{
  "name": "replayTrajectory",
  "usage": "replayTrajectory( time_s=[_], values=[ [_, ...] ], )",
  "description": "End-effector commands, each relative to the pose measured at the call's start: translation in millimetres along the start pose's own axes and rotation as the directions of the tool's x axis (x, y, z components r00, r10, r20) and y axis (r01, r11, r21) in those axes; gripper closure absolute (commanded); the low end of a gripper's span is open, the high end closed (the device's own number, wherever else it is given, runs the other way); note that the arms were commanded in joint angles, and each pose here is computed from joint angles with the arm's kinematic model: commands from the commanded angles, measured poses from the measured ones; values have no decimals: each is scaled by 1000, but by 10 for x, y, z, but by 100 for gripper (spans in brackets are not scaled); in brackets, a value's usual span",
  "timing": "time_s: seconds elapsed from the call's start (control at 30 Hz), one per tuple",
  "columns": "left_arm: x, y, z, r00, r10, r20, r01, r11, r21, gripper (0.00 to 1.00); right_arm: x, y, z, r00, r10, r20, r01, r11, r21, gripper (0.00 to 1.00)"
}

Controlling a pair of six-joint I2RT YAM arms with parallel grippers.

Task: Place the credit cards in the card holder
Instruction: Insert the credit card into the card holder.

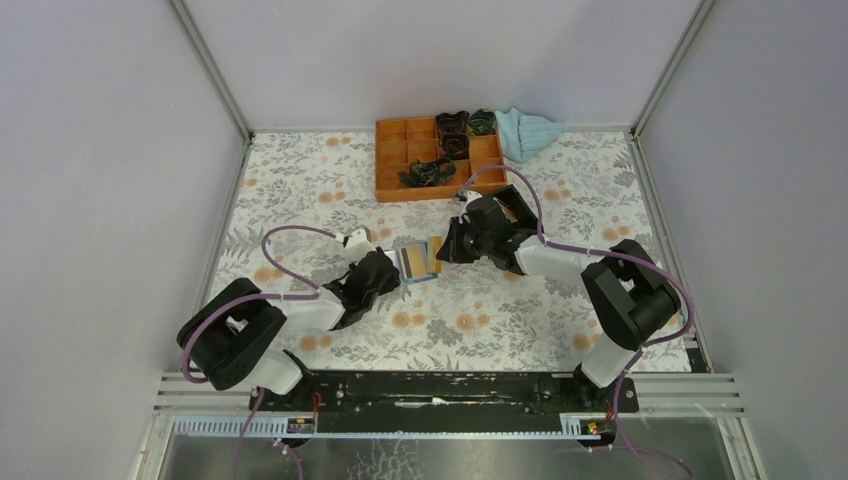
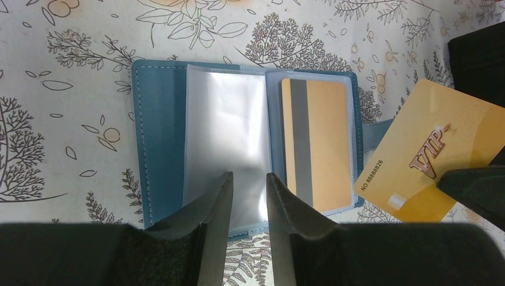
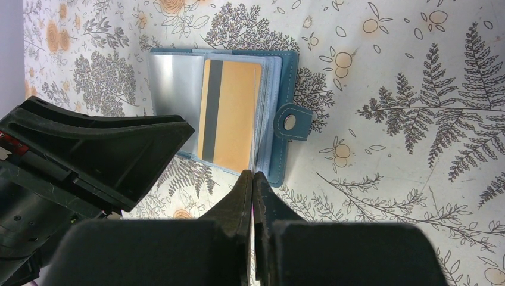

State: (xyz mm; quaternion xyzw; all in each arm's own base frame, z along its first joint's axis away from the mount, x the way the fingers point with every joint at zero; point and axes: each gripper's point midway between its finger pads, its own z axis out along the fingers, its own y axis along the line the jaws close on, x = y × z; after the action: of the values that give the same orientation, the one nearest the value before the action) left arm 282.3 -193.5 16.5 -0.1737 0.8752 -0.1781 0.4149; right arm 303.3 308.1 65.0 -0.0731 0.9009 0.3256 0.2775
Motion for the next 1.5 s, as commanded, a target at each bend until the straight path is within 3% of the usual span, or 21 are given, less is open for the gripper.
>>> replayTrajectory(
  time_s=[0.0,1.47],
  values=[
    [431,295,-41,987,52,-150,-64,995,-75,65,-144,213,-21,999,-19,39,21,998,-57,100],
    [432,350,-74,987,62,-150,-76,993,-88,66,11,225,132,999,46,6,-45,995,-92,100]
  ],
)
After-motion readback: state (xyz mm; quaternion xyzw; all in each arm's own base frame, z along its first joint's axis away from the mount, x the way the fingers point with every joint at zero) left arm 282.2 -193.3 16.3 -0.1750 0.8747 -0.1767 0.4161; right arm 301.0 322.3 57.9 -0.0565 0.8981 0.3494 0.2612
